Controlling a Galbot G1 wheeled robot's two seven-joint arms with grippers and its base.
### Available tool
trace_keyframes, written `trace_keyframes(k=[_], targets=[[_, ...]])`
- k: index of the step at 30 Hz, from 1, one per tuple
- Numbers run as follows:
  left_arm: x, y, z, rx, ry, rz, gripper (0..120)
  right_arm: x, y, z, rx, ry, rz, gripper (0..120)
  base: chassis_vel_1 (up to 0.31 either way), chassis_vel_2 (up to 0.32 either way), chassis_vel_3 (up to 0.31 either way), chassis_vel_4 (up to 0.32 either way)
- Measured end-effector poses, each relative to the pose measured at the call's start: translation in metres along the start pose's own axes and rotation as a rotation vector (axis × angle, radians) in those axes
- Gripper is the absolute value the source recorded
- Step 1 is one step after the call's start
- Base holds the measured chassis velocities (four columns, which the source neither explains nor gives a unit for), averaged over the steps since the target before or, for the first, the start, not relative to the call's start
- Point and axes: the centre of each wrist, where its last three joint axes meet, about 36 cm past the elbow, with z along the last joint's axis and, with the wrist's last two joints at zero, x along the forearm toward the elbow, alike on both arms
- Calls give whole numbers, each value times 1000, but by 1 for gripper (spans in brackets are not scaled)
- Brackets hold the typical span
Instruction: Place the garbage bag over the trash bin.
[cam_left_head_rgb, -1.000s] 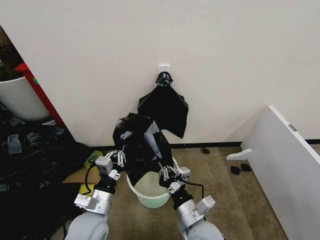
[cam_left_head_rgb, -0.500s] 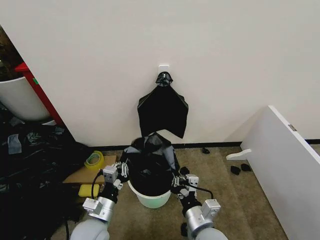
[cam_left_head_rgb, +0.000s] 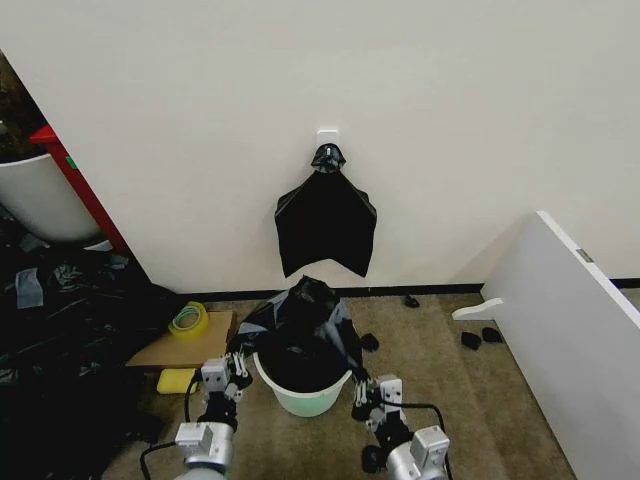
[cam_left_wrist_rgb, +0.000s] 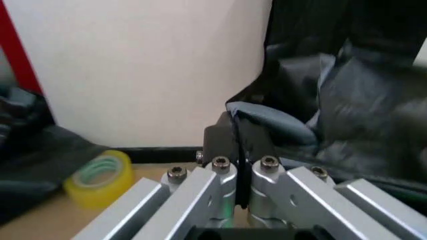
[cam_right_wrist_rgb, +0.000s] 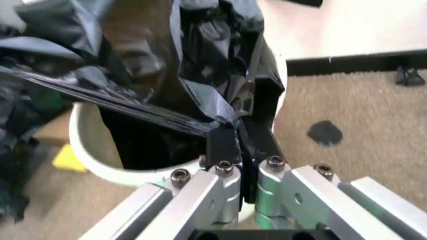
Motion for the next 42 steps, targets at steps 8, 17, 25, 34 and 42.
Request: trace_keyframes(k=[8, 17, 25, 34, 42], targets=[[34, 0, 15, -133, 47, 25, 0, 5, 2, 2, 50, 51, 6, 0, 0, 0, 0, 0], [43, -4, 34, -214, 91, 33, 0, 0, -14, 28, 231, 81, 44, 0, 0, 0, 0, 0], [50, -12, 44, -250, 142, 38, 0, -4, -21, 38, 316, 90, 52, 0, 0, 0, 0, 0], [43, -15, 60, -275, 178, 0, 0, -24, -35, 57, 393, 58, 56, 0, 0, 0, 0, 0], [31, -17, 66, -226, 216, -45, 0, -46, -50, 69, 400, 6, 46, 0, 0, 0, 0, 0]])
